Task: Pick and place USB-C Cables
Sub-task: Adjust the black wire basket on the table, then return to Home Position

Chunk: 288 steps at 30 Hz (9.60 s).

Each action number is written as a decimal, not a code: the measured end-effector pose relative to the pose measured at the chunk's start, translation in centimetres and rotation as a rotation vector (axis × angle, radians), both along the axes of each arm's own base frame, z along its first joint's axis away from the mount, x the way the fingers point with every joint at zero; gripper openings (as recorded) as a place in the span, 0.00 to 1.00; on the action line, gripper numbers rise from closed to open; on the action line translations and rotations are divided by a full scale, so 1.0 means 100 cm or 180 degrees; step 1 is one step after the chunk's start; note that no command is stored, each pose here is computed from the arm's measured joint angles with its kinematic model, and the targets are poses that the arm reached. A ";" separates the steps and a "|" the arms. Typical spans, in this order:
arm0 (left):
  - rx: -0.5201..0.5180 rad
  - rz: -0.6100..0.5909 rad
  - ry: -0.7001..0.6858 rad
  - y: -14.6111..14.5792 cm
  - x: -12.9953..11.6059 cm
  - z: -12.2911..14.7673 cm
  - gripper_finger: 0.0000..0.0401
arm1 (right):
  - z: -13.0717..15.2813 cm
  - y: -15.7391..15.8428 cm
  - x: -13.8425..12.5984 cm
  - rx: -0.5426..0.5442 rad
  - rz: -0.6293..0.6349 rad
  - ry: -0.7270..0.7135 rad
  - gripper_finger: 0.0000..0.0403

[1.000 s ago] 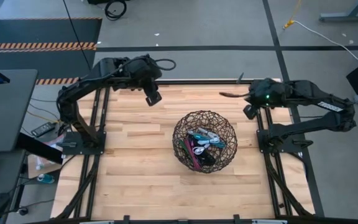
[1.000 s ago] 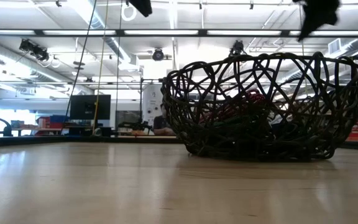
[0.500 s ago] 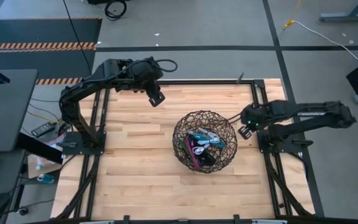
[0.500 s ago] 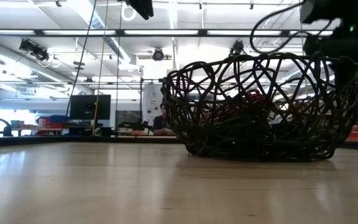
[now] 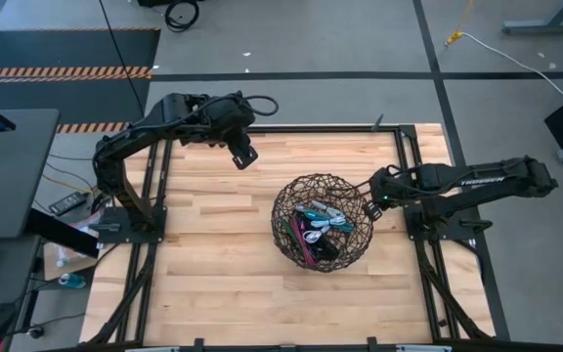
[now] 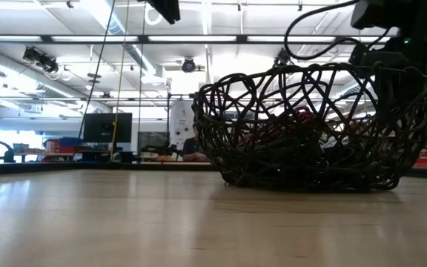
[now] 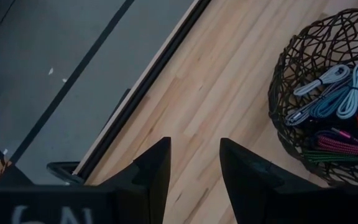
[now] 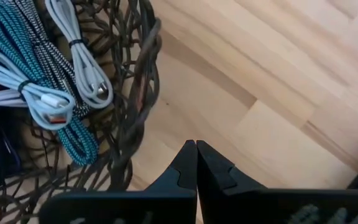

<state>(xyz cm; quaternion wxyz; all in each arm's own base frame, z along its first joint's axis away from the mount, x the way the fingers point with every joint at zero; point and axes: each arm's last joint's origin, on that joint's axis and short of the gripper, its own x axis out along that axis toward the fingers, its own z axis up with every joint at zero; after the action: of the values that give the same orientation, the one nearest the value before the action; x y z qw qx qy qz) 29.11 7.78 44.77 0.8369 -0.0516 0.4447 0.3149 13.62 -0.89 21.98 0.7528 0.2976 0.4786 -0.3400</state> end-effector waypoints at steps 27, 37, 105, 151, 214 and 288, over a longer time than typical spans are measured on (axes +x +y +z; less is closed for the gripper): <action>-0.0060 -0.0004 0.0279 -0.002 -0.007 -0.004 0.36 | -0.023 0.006 0.074 0.0061 0.0113 -0.0711 0.00; -0.0064 -0.0004 0.0290 -0.002 -0.007 -0.004 0.36 | -0.014 0.000 0.083 -0.0159 0.0323 -0.0721 0.00; -0.0103 0.0092 0.0208 -0.001 -0.007 -0.004 0.36 | -0.026 -0.091 0.186 -0.0641 0.1670 -0.1458 0.00; -0.0099 0.0087 0.0212 -0.001 -0.007 -0.004 0.36 | 0.059 -0.022 0.057 -0.0381 0.1043 0.0016 0.00; 0.0098 -0.1594 -0.1167 -0.177 -0.108 0.004 0.36 | 0.211 0.017 -0.180 -0.1337 0.2471 -0.3558 0.06; 0.0368 -0.1607 -0.2734 -0.073 -0.198 -0.220 0.36 | -0.003 0.007 -0.057 -0.1292 0.2030 -0.3577 0.08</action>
<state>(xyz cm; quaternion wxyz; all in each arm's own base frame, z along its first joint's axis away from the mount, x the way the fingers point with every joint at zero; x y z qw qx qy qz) 9.28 0.44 22.80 0.9960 -0.0208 0.0405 0.0770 7.87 -0.18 21.65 0.9918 0.1261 0.0055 0.0220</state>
